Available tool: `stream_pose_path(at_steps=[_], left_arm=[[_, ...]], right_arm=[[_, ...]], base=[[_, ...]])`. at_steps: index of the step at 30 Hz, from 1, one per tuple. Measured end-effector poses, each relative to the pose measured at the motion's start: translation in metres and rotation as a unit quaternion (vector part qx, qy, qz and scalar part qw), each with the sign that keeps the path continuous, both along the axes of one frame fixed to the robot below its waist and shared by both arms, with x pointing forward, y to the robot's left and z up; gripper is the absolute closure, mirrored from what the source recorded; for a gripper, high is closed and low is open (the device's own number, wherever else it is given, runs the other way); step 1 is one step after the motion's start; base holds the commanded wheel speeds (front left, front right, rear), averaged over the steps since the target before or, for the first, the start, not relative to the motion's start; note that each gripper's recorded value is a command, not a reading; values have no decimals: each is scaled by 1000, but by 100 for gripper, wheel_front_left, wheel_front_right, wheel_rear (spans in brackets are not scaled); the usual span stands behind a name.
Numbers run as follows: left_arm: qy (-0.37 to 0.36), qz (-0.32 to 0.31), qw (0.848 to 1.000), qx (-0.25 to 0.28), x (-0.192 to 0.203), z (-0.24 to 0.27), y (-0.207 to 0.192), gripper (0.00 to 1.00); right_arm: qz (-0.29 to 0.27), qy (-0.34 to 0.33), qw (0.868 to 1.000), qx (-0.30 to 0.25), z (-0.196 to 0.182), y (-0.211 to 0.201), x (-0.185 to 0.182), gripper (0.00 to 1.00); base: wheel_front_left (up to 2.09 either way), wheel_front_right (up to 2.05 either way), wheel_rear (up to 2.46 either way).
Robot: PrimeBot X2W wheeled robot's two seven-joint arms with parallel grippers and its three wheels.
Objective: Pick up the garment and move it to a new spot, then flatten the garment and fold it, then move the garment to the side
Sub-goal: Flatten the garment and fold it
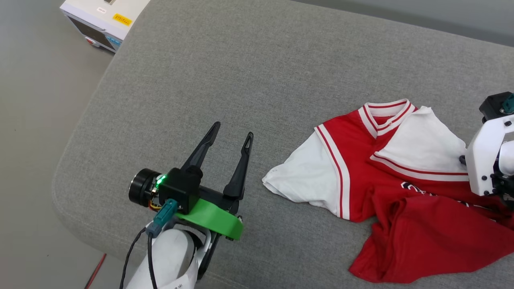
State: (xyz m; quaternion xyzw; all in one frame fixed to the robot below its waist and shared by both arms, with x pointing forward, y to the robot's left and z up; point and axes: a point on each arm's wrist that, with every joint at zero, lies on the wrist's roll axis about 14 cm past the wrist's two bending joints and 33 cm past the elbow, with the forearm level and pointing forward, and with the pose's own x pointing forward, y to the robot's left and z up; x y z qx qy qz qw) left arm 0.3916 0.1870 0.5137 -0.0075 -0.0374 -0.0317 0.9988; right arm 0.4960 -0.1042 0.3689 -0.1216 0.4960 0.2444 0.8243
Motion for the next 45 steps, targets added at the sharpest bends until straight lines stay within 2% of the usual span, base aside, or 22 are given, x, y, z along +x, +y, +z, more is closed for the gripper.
stream_pose_path(at_steps=[8, 15, 22, 26, 32, 34, 39, 45], left_arm=[[-9, -15, 1000, -2, -3, 6, -8, 0], [-17, -41, 999, -7, -2, 10, -24, 0], [-26, -73, 997, -7, 2, 14, -42, 0], [-25, -96, 995, -13, 4, 14, -57, 0], [-28, -120, 992, -18, 7, 16, -73, 0], [-28, -126, 991, -19, 7, 17, -78, 0], [-30, -134, 990, -23, 5, 19, -83, 0], [-31, -128, 991, -38, 4, 21, -81, 0]], right_arm=[[-60, -58, 996, 33, 19, -26, 3, 100], [-153, -129, 979, 42, 39, -85, -3, 100], [-258, -155, 953, 35, 39, -151, -40, 100], [-312, -150, 938, 30, 28, -177, -80, 100], [-345, -152, 926, 24, 25, -193, -114, 100], [-352, -155, 923, 21, 26, -197, -122, 0], [-350, -225, 909, 34, 57, -202, -115, 0], [-301, -354, 883, 66, 115, -185, -101, 0]], base=[[0, 0, 0], [0, 0, 0], [0, 0, 0], [0, 0, 0], [0, 0, 0], [0, 0, 0], [0, 0, 0], [0, 0, 0]])
